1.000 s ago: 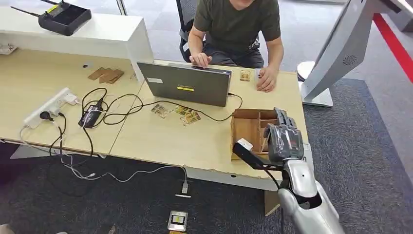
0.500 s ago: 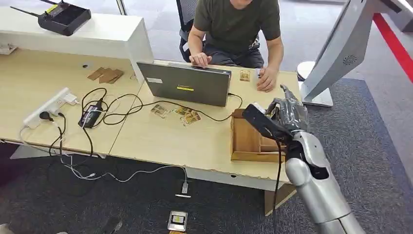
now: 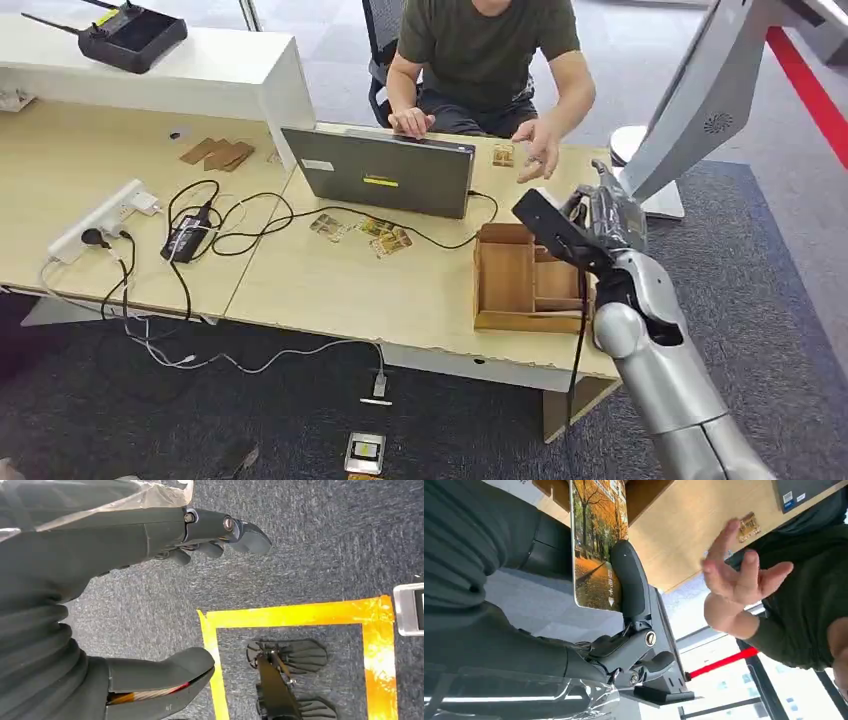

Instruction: Pass the card to the sensor for recognition and then transmit it.

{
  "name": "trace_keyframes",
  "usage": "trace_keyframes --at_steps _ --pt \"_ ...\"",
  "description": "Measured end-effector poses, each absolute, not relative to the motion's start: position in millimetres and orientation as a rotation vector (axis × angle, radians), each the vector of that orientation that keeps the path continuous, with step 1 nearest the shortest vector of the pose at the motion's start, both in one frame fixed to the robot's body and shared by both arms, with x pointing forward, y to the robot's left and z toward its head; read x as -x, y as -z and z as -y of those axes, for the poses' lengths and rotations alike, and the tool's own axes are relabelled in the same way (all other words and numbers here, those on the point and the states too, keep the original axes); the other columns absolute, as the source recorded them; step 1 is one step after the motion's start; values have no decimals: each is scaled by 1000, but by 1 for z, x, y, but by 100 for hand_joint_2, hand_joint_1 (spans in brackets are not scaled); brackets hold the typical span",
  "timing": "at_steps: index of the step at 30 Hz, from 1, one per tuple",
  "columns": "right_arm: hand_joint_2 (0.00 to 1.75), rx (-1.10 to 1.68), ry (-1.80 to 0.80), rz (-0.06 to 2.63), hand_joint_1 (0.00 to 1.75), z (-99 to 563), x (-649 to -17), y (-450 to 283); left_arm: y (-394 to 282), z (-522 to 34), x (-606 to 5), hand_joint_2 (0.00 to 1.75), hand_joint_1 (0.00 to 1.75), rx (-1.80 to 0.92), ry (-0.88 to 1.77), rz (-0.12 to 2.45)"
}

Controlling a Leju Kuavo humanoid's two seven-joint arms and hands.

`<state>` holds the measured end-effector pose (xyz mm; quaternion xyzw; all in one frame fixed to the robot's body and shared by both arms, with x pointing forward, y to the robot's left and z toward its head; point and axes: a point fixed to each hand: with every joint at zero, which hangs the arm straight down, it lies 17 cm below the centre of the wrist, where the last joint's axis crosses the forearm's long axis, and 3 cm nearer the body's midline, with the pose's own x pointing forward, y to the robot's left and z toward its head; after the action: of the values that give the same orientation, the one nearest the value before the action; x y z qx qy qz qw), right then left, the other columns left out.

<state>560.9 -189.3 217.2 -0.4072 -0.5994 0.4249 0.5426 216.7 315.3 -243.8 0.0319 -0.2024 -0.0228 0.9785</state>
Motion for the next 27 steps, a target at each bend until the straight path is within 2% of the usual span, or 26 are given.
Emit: trace_keyframes --at_steps 11,12,13,14,23,27 --pt "175 1003 -1021 1391 175 201 -563 -212 242 -312 -221 175 0 -61 55 411" --pt "175 1005 -1024 1389 168 201 -563 -211 242 -311 -222 175 0 -60 56 411" --pt "175 1006 -1025 1388 14 201 -563 -210 242 -311 -222 175 0 -59 56 411" --pt "175 1007 -1027 1387 0 201 -563 -210 242 -311 -222 175 0 -59 56 411" --pt "175 984 -961 1392 0 212 -565 -207 242 -308 -221 175 0 -56 58 410" --pt "175 948 -844 1406 0 232 -567 -207 242 -308 -221 175 0 -56 59 410"
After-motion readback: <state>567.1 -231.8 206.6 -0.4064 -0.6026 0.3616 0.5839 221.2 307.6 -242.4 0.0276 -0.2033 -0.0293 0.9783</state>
